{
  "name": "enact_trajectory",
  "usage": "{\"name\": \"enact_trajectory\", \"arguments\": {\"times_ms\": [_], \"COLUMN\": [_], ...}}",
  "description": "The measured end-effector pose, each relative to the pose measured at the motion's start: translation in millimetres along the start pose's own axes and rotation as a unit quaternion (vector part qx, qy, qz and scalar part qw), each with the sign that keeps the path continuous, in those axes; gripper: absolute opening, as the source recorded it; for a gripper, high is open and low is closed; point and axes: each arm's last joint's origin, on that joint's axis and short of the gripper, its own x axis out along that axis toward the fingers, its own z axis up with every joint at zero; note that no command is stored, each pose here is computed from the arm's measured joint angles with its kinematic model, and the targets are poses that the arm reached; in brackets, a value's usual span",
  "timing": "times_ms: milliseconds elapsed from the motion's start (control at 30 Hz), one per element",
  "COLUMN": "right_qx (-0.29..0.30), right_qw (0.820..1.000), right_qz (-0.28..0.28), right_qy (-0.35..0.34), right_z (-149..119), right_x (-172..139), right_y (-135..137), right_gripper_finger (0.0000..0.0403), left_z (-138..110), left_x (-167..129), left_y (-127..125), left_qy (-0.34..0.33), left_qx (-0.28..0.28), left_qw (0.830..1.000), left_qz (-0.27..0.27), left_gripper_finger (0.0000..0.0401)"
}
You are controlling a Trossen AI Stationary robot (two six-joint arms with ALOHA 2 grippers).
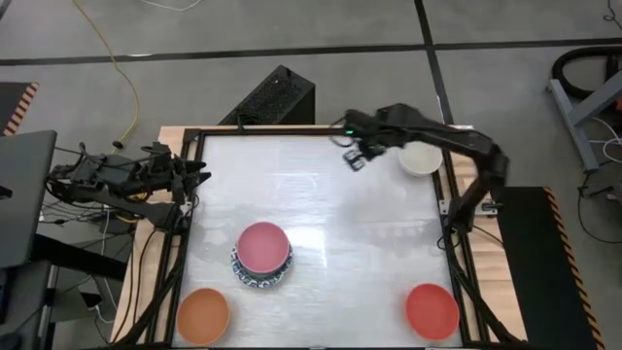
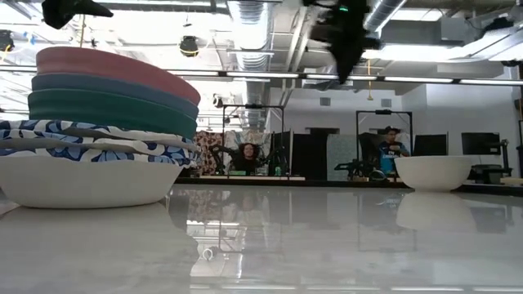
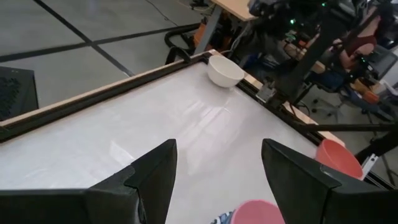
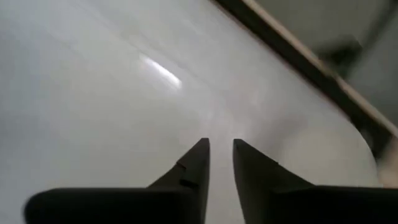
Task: Nest bowls inside each other
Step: Stack the white bowl on top of the pink bowl
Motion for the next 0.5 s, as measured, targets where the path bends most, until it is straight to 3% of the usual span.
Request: {"name": "enact_trajectory", "arguments": {"times_ms": [100, 200, 300, 500], "right_qx": [0.051, 0.092, 0.110, 0.126], "right_qw": [0.998, 0.995, 0.992, 0.987], "right_qz": [-0.025, 0.000, 0.032, 0.005], "right_qy": [0.030, 0.034, 0.049, 0.101], "right_z": [-24, -45, -63, -85], "right_x": [22, 42, 65, 112], "right_y": [-29, -43, -48, -56], "right_gripper_finger": [0.0120, 0.0154, 0.0187, 0.0230], "left_z": [0, 0, 0, 0], "left_x": [0, 0, 0, 0], "left_y": [0, 0, 0, 0], "left_qy": [0.001, -0.001, -0.001, -0.001], "left_qx": [0.000, 0.000, -0.002, -0.012], "left_qw": [1.000, 1.000, 1.000, 1.000], "left_qz": [-0.002, 0.001, 0.001, 0.001], "left_gripper_finger": [0.0224, 0.0224, 0.0224, 0.0224]}}
